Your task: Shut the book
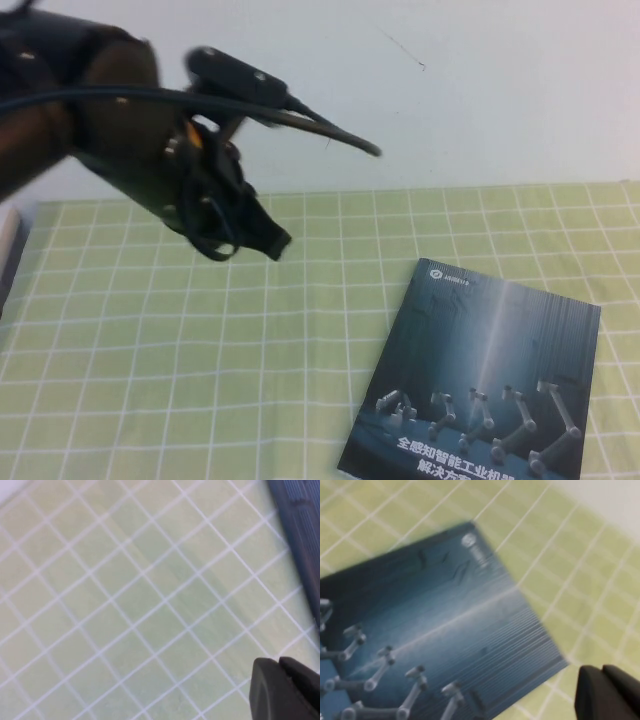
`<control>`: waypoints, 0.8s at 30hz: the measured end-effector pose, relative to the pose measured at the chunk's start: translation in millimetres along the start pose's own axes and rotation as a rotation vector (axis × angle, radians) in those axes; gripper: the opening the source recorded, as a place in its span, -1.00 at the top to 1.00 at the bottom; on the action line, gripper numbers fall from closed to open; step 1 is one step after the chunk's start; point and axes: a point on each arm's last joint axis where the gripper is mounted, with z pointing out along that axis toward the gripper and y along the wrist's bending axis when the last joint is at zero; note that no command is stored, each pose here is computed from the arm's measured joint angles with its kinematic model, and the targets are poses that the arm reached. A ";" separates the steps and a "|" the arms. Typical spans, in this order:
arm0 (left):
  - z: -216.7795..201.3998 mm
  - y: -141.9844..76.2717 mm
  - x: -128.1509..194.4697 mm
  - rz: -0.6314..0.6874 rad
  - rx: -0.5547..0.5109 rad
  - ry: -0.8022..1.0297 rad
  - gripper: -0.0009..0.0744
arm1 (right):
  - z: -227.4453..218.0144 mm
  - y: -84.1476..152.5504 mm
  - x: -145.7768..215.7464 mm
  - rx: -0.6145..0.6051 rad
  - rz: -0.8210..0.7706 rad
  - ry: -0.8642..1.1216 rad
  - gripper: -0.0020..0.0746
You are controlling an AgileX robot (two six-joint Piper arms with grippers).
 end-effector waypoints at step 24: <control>-48.1 -16.1 176.7 -0.068 -0.075 -0.662 0.99 | -105.0 62.8 86.1 0.148 0.005 -0.006 0.95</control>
